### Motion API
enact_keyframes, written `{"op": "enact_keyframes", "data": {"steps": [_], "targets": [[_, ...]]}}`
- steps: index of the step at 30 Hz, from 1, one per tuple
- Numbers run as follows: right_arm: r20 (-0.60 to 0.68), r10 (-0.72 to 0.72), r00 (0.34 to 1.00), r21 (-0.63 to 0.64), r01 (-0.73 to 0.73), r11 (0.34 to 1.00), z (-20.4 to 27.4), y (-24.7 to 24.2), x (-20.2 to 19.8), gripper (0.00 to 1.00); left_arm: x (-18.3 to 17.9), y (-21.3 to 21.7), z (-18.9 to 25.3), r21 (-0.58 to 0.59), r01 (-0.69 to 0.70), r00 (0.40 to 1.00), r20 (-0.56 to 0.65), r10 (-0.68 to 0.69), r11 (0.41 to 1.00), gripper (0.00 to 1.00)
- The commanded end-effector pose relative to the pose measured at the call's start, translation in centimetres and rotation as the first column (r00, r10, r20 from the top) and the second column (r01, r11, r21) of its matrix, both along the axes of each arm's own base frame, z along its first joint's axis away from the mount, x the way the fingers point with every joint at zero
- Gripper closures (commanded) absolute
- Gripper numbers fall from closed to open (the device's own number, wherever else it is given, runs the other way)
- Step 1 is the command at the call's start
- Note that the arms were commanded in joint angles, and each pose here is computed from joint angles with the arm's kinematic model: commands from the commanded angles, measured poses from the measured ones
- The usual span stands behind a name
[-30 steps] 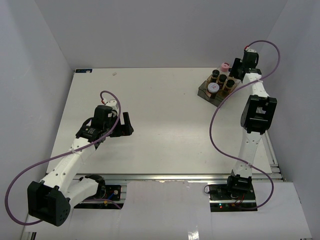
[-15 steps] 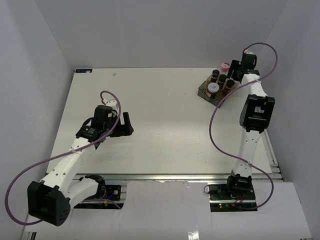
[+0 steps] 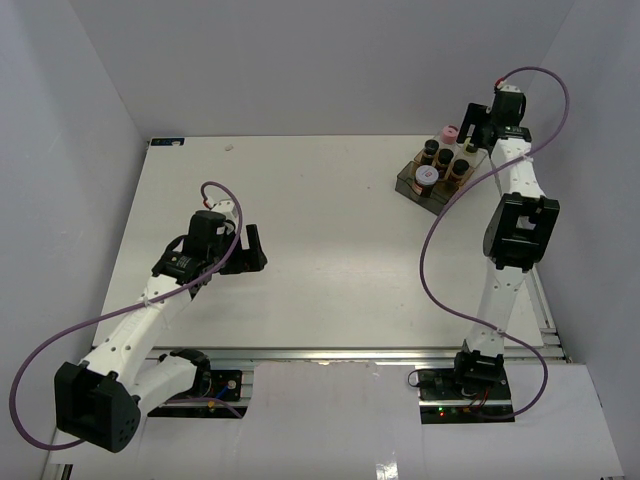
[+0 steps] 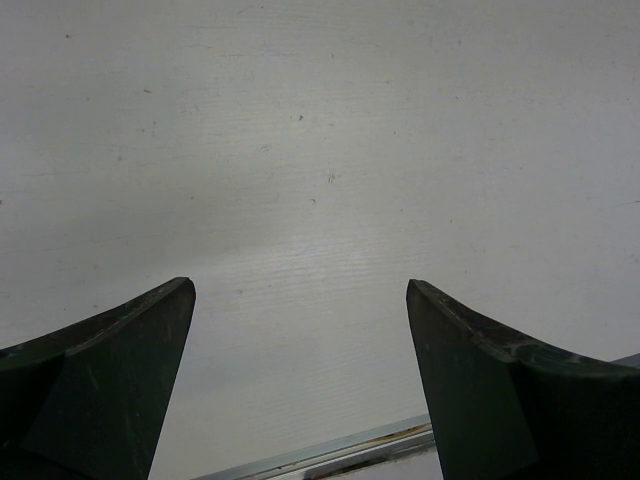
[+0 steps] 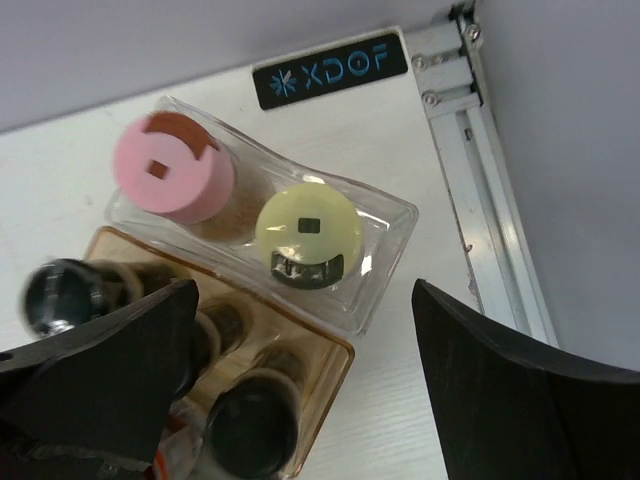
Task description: Organize the condiment bottles
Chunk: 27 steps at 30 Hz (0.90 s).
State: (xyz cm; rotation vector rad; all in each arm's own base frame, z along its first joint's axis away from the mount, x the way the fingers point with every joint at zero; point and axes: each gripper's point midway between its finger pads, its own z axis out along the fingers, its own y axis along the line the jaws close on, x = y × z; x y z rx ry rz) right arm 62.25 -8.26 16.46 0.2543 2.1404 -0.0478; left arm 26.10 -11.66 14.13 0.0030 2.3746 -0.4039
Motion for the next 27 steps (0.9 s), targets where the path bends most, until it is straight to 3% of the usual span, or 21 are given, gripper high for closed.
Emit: {"op": "enact_keyframes", "data": {"steps": [1, 4, 10, 15, 18, 21, 23, 25, 27], "targets": [[0.231, 0.05, 0.972, 0.023, -0.057, 0.998, 14.9, 2.0, -3.6, 0.1, 0.4, 0.0, 0.7, 0.006, 0.006, 0.999, 0.045, -0.006, 1.0, 0.02], [0.24, 0.127, 0.963, 0.067, -0.146, 0.987, 16.3, 5.5, -6.5, 0.1, 0.3, -0.3, 0.8, -0.003, 0.02, 0.999, 0.043, -0.02, 1.0, 0.02], [0.187, 0.268, 0.945, 0.007, -0.274, 0.962, 16.4, 14.9, -12.5, 0.1, 0.1, -1.1, 2.2, -0.046, 0.065, 0.993, 0.104, -0.06, 0.997, 0.02], [0.082, 0.296, 0.952, 0.09, -0.303, 0.949, 14.4, 20.0, -18.4, 0.1, -0.6, -2.4, 3.9, -0.093, 0.142, 0.978, 0.17, -0.125, 0.985, 0.02], [0.052, 0.396, 0.917, 0.137, -0.4, 0.906, 12.3, 23.9, -22.4, 0.1, -0.8, -2.7, 4.7, -0.106, 0.165, 0.969, 0.201, -0.141, 0.981, 0.02], [0.069, 0.539, 0.839, 0.123, -0.544, 0.83, 9.0, 28.0, -28.1, 0.1, -1.0, -3.0, 5.9, -0.122, 0.191, 0.955, 0.254, -0.156, 0.974, 0.02], [0.032, 0.57, 0.821, 0.17, -0.566, 0.807, 5.7, 28.2, -30.8, 0.1, -1.1, -3.1, 6.5, -0.129, 0.203, 0.947, 0.279, -0.161, 0.971, 0.02], [0.085, 0.628, 0.774, 0.219, -0.629, 0.746, 5.4, 28.8, -33.6, 0.1, -1.2, -3.2, 6.8, -0.131, 0.211, 0.942, 0.292, -0.166, 0.969, 0.02], [0.125, 0.638, 0.76, 0.229, -0.647, 0.727, 4.9, 28.3, -35.4, 0.1, -1.4, -3.5, 6.9, -0.135, 0.227, 0.937, 0.299, -0.179, 0.964, 0.02]]}}
